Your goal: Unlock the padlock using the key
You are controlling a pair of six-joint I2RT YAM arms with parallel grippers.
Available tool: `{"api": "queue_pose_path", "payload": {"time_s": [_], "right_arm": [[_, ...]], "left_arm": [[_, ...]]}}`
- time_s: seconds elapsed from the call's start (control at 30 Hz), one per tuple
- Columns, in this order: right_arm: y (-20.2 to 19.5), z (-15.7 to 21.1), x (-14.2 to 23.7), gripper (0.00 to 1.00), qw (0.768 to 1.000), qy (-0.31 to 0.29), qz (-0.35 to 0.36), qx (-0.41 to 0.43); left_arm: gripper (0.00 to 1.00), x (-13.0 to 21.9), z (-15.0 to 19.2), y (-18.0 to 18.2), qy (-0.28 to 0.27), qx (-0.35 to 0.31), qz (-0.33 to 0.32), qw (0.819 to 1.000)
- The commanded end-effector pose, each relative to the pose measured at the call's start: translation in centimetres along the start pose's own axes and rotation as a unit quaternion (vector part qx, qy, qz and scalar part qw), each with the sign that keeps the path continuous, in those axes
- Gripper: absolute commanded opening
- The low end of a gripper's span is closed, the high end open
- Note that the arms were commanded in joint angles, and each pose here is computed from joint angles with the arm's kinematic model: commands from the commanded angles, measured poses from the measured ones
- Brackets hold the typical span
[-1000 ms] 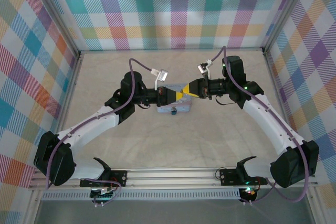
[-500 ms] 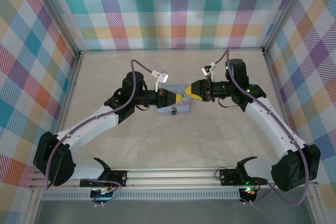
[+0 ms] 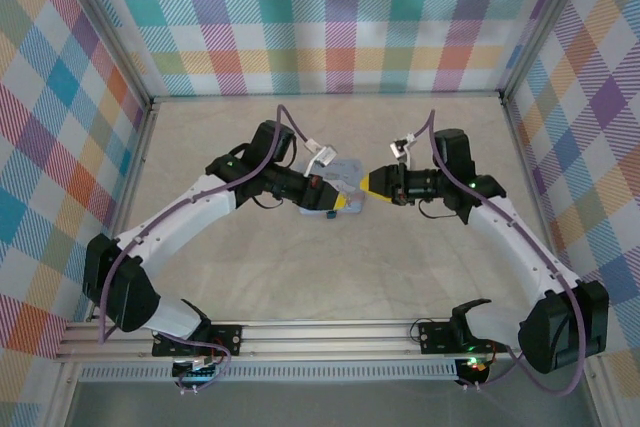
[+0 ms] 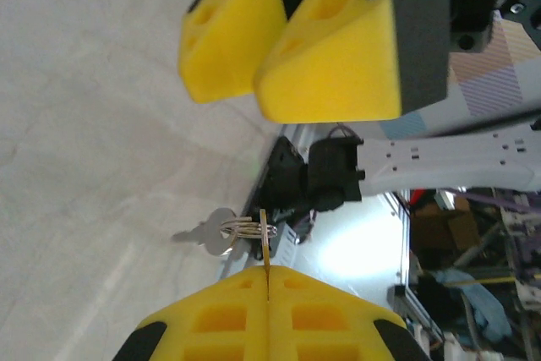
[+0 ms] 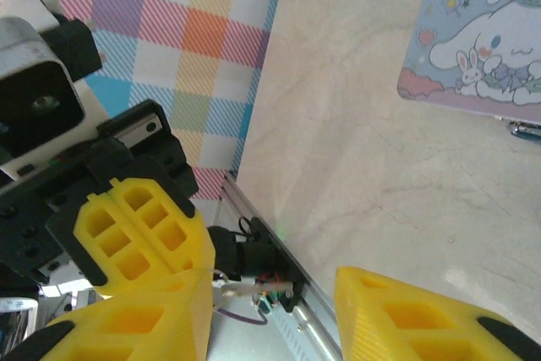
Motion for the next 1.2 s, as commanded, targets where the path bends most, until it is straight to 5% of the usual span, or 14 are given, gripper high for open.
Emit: {"api": "queue_pose_path", "payload": {"time_s": [0.0, 0.33, 0.57, 0.9, 1.17], "right_arm": [[0.9, 0.5, -0.6, 0.43, 0.997, 0.009, -0.051, 0.055], [3.1, 2.2, -1.6, 0.59, 0.988, 0.026, -0.105, 0.110], [4.3, 2.6, -2.3, 0.42, 0.983, 0.048, -0.132, 0.121], [5.3, 3.7, -2.1, 0.34, 0.977, 0.071, -0.154, 0.130], [4.8, 3.9, -2.3, 0.13, 0.979, 0.074, -0.139, 0.131]], "left_arm": [[0.00, 0.3, 1.8, -1.4, 0.054, 0.003, 0.040, 0.998], [0.00, 0.5, 1.9, -2.2, 0.058, -0.006, 0.061, 0.996], [0.00, 0.6, 2.0, -2.2, 0.054, -0.009, 0.061, 0.997], [0.00, 0.6, 2.1, -2.0, 0.050, -0.009, 0.060, 0.997], [0.00, 0.9, 2.2, -2.5, 0.048, -0.015, 0.066, 0.997]]}}
Point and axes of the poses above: each hand's point on the last joint's axis, 136 mm out from that joint toward the fingers, its own x axis back along the fingers, its own y axis along the line the jaws close on, z = x × y, the point moved 4 cm from there along x, back along the fingers, and after that the axes turned 7 degrees about x, right-handed, at the moved point
